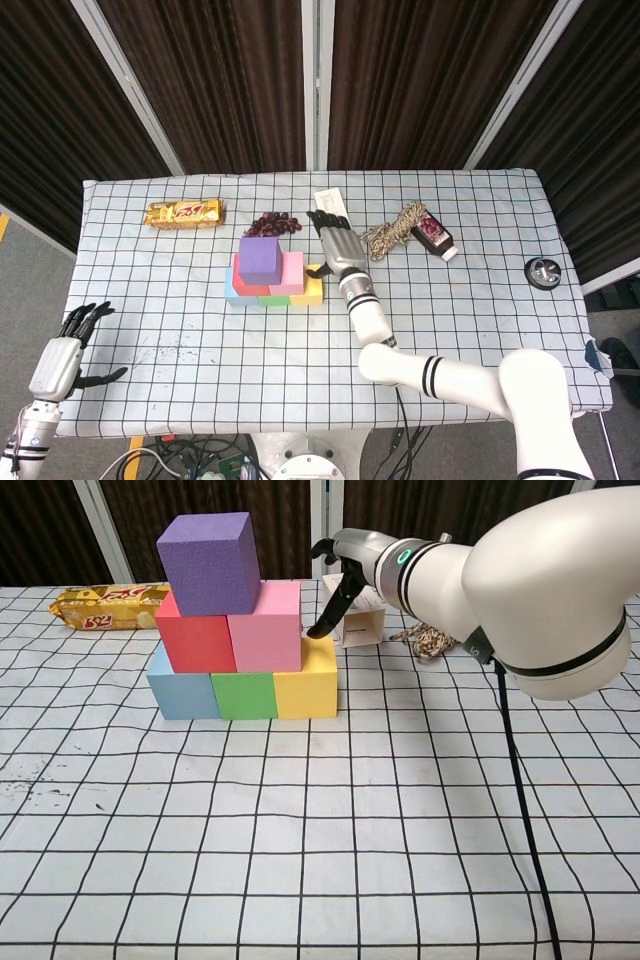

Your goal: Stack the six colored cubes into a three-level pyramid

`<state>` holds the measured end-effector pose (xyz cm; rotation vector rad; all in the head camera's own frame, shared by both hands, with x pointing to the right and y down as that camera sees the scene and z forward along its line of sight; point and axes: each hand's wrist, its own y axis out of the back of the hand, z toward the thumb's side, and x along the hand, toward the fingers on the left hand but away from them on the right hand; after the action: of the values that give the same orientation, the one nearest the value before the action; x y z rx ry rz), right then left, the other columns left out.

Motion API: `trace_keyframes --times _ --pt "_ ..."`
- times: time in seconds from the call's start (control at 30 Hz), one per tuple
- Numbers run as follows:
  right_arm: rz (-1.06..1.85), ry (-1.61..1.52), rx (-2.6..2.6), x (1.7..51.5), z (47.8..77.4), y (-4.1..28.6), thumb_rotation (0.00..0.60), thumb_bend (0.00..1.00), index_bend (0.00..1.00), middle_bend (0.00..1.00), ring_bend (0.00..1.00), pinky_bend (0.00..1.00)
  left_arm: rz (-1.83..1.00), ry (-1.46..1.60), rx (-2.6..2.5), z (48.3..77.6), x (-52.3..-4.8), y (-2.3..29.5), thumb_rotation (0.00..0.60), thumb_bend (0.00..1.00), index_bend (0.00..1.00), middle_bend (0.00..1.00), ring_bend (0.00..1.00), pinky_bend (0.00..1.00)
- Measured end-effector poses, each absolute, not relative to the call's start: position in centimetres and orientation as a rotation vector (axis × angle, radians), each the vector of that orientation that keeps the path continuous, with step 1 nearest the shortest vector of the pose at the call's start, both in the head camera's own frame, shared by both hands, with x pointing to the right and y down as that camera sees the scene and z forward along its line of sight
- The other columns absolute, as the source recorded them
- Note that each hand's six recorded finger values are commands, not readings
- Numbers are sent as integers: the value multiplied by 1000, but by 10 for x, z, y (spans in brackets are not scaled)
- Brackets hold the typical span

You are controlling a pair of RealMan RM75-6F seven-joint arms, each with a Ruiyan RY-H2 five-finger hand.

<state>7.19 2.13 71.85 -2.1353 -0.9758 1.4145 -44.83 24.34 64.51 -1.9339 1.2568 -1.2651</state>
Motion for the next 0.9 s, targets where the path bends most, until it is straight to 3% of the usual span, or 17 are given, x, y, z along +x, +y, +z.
trace_keyframes --times 0.9 --pt "1407 -997 -2141 68 721 21 600 99 0 12 0 0 -1271 1262 -1932 646 -450 245 600 0 49 148 46 20"
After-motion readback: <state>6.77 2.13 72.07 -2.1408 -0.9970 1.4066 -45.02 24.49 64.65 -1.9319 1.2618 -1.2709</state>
